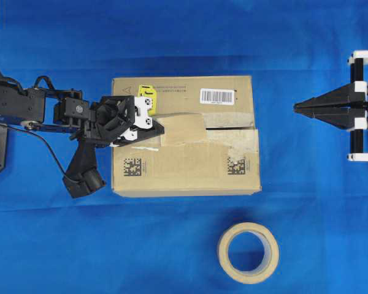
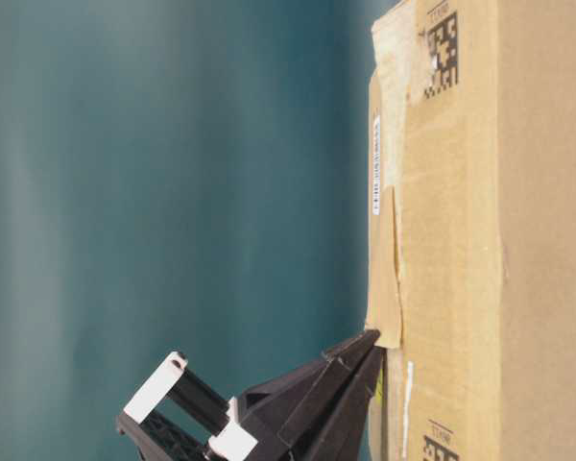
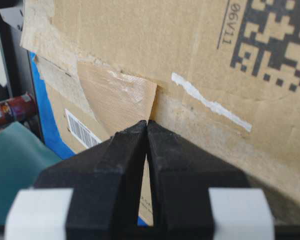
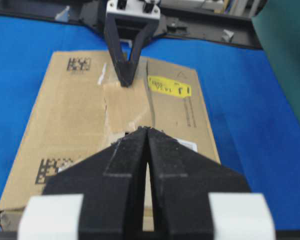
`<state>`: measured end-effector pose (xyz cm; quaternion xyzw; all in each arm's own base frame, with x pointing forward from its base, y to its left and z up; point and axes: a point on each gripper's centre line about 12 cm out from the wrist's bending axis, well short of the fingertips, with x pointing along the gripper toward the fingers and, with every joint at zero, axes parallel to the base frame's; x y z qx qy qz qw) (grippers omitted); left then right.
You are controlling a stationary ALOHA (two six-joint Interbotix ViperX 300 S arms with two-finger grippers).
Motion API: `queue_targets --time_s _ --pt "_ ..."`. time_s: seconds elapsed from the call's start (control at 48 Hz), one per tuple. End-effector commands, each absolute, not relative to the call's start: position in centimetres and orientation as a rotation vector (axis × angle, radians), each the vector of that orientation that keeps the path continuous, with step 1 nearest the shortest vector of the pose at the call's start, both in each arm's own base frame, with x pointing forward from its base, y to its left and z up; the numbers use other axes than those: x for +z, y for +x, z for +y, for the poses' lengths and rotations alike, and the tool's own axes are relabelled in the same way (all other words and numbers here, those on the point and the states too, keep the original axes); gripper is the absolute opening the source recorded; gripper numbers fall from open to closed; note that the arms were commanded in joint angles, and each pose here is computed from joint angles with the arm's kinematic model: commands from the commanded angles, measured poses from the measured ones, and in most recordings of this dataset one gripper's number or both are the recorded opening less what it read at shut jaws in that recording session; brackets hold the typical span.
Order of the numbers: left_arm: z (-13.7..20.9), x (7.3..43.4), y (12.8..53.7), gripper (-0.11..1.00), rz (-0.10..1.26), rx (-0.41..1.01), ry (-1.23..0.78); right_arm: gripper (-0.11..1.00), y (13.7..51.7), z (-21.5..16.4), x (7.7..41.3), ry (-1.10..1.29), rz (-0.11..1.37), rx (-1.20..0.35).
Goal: Apply tape along the seams of the closed cardboard box to seal it securely.
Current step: 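Move the right gripper over the box toward the tape strip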
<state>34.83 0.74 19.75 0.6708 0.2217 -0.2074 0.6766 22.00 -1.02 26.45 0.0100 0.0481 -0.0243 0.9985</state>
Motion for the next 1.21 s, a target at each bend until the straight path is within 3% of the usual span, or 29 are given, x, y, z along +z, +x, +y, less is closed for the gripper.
queue_targets --time_s 0.0,0.416,0.583,0.645,0.791,1.187 --pt "0.8 20.5 34.9 0.01 0.481 -0.446 1.515 0.02 22.5 -1.1 27.7 0.025 0.053 -0.051" --pt "0.9 20.5 35.2 0.01 0.482 -0.447 1.516 0.05 26.3 -1.4 27.2 0.054 0.098 -0.063" --pt "0.9 20.4 35.2 0.01 0.483 -0.449 1.518 0.53 29.5 -2.0 26.6 0.068 0.131 -0.083" --pt "0.9 20.4 35.2 0.01 0.483 -0.449 1.518 0.64 30.9 -2.2 26.3 0.068 0.141 -0.087" --pt "0.9 20.5 35.2 0.01 0.482 -0.448 1.517 0.52 33.4 -2.3 26.1 0.068 0.154 -0.088" --pt "0.8 20.4 35.2 0.01 0.482 -0.45 1.517 0.53 38.7 -2.0 25.1 0.06 0.19 -0.072"
